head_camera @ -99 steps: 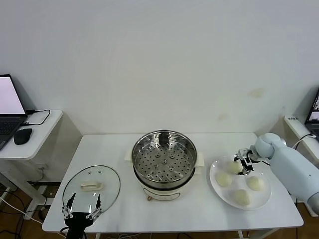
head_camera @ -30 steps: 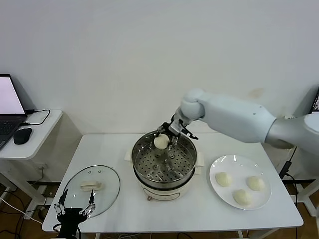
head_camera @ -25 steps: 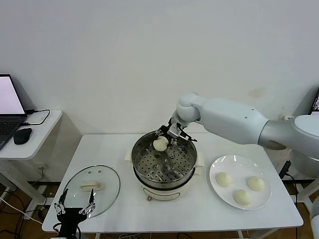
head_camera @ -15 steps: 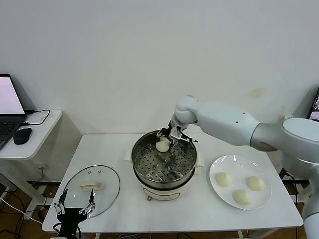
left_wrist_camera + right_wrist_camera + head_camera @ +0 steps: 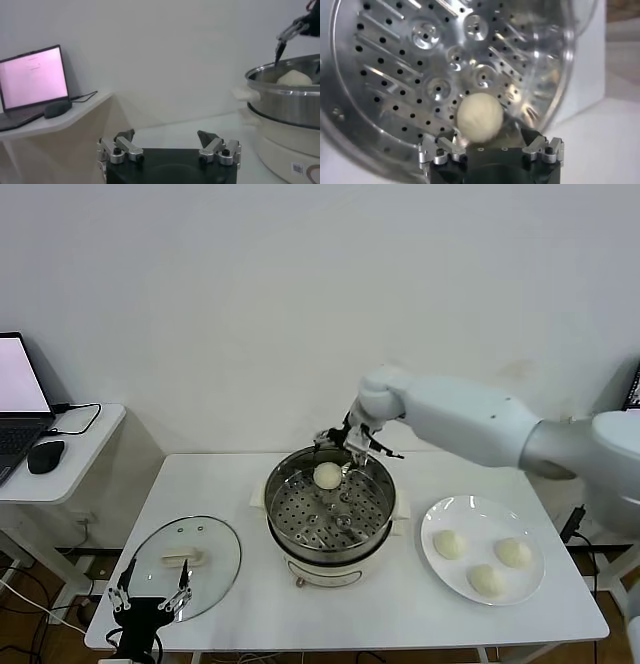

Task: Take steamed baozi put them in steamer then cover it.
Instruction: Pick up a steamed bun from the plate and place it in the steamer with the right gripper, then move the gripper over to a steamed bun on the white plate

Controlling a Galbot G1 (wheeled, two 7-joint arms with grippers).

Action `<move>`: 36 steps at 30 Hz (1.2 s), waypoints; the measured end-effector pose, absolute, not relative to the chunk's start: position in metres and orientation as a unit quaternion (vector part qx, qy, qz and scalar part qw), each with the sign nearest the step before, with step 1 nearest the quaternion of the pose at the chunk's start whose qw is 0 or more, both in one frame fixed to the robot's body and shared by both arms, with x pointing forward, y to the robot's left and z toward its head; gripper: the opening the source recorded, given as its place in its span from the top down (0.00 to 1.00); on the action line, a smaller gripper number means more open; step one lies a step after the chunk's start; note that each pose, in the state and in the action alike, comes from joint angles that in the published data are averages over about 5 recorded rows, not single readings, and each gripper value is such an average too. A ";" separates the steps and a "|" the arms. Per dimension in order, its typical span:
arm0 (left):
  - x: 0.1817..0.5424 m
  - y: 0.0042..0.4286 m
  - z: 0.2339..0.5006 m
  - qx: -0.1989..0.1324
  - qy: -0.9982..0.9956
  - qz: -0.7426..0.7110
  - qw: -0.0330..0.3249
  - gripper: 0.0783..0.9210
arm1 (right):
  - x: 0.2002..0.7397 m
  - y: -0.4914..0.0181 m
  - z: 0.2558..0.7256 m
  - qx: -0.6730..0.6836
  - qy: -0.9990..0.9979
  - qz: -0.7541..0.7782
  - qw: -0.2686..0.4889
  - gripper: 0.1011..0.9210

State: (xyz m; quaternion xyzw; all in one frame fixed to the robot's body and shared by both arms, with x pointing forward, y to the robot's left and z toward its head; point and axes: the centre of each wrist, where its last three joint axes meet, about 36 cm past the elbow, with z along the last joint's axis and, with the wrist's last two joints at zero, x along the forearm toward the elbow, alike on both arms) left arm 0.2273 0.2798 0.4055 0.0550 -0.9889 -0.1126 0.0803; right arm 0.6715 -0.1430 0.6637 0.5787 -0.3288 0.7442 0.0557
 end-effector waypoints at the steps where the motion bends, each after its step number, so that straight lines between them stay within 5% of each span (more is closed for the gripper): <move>1: 0.228 0.280 0.406 0.054 -0.989 -0.112 0.080 0.12 | 0.667 -0.152 0.670 0.573 -0.343 0.741 0.068 0.12; 9: 0.234 0.278 0.404 0.043 -0.989 -0.114 0.080 0.12 | 0.616 -0.241 0.689 0.529 -0.454 0.696 0.172 0.12; 19: 0.237 0.281 0.403 0.038 -0.989 -0.122 0.080 0.12 | 0.561 -0.336 0.632 0.497 -0.543 0.620 0.271 0.12; 36: 0.233 0.283 0.400 0.049 -0.987 -0.122 0.088 0.12 | 0.541 -0.375 0.529 0.486 -0.549 0.574 0.364 0.12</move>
